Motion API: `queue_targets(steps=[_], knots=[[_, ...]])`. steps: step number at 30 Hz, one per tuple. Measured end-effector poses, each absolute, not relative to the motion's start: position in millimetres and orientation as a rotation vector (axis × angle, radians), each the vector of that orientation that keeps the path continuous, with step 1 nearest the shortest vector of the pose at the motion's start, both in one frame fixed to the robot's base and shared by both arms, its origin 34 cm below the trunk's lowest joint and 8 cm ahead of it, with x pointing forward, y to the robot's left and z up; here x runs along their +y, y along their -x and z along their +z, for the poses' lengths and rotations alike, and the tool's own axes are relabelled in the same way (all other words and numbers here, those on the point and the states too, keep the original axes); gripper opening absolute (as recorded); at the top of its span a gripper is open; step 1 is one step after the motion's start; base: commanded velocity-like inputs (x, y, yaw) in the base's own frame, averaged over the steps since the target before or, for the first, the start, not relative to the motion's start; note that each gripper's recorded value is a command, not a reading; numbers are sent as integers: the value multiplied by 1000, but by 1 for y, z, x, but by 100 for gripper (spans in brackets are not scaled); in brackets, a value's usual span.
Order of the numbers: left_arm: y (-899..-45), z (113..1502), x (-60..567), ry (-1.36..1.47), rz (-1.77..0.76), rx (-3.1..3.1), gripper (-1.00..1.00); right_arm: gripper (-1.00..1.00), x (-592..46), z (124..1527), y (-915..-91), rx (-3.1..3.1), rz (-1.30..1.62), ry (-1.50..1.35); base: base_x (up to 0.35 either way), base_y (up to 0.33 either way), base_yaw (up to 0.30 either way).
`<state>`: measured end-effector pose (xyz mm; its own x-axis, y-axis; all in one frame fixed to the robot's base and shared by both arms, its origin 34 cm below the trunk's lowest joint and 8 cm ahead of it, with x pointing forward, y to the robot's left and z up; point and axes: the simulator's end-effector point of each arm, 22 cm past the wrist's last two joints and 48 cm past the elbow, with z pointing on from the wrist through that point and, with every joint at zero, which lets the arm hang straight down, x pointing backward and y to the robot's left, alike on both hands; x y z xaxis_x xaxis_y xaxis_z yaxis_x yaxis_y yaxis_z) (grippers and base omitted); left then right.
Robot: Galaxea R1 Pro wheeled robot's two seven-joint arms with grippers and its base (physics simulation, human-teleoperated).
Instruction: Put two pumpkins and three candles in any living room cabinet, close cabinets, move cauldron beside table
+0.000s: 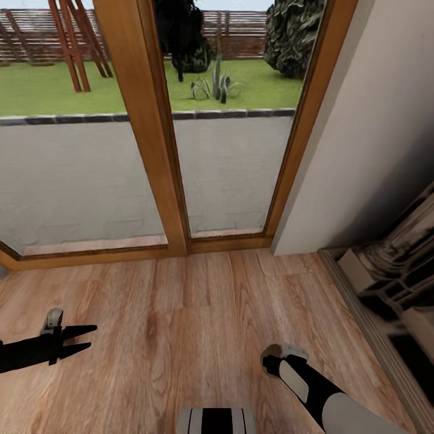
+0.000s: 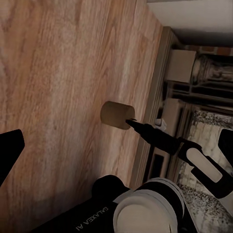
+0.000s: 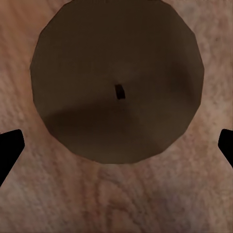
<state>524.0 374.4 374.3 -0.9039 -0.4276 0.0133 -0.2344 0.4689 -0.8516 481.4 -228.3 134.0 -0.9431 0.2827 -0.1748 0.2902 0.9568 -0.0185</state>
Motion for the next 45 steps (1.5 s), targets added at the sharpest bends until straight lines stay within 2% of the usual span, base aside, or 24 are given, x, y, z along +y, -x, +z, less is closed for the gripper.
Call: queue_targets(steps=[28, 45], knots=[[-524, 375, 374, 574, -1411, 2512, 100, 100, -228, 134, -481, 2939, -62, -449, 73, 0, 0], [-522, 365, 374, 592, -1412, 2527, 100, 100, -229, 125, -473, 2958, -68, -449, 6, 0, 0]])
